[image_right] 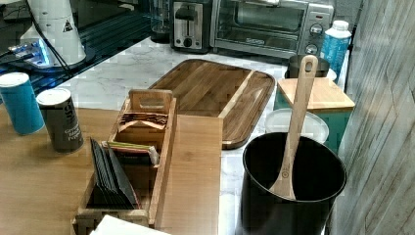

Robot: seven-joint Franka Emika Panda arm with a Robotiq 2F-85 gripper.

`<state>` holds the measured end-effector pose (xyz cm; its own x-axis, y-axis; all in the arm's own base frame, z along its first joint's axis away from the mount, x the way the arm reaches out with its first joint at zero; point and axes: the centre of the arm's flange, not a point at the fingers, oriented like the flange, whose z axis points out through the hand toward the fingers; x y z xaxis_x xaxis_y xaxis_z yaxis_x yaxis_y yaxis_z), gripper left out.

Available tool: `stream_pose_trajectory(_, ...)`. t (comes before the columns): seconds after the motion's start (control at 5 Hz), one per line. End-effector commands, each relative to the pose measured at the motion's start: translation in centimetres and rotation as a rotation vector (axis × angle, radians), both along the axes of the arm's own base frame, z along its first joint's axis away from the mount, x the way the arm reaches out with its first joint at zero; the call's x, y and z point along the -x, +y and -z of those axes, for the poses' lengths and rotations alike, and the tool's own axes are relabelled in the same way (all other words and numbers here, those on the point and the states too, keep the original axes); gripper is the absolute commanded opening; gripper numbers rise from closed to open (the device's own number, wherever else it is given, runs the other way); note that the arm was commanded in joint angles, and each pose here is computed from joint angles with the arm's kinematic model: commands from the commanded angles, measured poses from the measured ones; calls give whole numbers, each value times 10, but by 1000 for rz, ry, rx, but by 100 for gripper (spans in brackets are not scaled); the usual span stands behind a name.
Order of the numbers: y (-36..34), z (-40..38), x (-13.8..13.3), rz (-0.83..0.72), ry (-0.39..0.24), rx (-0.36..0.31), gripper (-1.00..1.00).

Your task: Open the drawer.

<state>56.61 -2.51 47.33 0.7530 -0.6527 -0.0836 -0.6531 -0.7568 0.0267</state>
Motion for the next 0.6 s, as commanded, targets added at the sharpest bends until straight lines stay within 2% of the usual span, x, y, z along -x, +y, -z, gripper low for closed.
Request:
stream_pose_trajectory(0.2,-34,-3,41,-344,-5,-145,100)
stream_pose_trajectory(0.6,-85,17,77,-748,-74,-117,100)
